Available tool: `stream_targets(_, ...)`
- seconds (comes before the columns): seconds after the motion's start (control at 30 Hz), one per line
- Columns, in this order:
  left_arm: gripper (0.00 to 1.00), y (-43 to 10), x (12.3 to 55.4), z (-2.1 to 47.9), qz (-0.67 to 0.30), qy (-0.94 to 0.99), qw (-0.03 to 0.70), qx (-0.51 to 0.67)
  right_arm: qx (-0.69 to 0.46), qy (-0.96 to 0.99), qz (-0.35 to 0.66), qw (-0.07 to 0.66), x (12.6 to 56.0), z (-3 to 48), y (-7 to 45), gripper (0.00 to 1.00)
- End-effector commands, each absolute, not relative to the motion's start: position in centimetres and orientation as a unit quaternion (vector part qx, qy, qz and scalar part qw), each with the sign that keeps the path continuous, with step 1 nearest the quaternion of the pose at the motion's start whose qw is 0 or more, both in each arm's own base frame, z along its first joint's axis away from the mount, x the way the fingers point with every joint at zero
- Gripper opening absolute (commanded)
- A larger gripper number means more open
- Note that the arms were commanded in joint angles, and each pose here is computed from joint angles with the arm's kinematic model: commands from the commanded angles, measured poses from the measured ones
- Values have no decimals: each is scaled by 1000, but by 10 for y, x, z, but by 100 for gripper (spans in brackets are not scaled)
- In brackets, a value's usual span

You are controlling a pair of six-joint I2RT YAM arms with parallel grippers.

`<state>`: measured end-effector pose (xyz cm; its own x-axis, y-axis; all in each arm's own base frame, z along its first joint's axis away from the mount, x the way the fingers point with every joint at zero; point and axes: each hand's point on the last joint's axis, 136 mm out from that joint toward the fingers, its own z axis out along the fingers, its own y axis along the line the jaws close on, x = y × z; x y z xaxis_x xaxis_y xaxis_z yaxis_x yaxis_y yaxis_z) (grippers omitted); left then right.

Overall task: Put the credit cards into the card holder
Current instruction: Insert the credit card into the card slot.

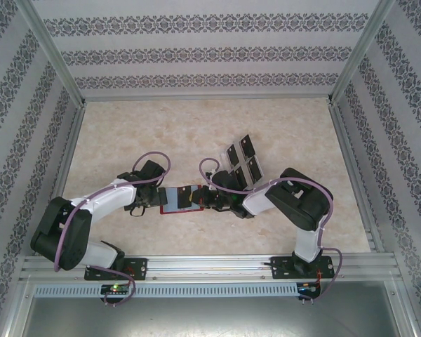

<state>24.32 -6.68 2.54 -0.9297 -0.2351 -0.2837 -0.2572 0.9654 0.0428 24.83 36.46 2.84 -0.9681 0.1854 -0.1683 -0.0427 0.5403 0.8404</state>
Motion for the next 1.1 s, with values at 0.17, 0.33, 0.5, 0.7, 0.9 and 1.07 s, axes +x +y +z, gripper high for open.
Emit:
stream_targets(0.17, 100, -62, 234, 19, 58, 985, 115, -115, 40, 881, 462, 91, 239, 12, 359, 0)
stream_targets(0.33, 100, -64, 234, 15, 54, 986, 110, -113, 33, 886, 454, 87, 233, 12, 355, 0)
stream_targets(0.5, 100, -65, 235, 14, 52, 986, 109, -114, 29, 892, 443, 84, 228, 11, 351, 0)
stream_targets(0.7, 100, -67, 234, 11, 48, 987, 105, -113, 28, 892, 443, 81, 231, 10, 358, 0)
stream_targets(0.9, 100, -69, 231, 6, 42, 988, 97, -115, 25, 889, 449, 84, 236, 15, 369, 0)
stream_targets(1.07, 100, -71, 229, 4, 39, 988, 95, -114, 19, 887, 454, 84, 238, 20, 378, 0)
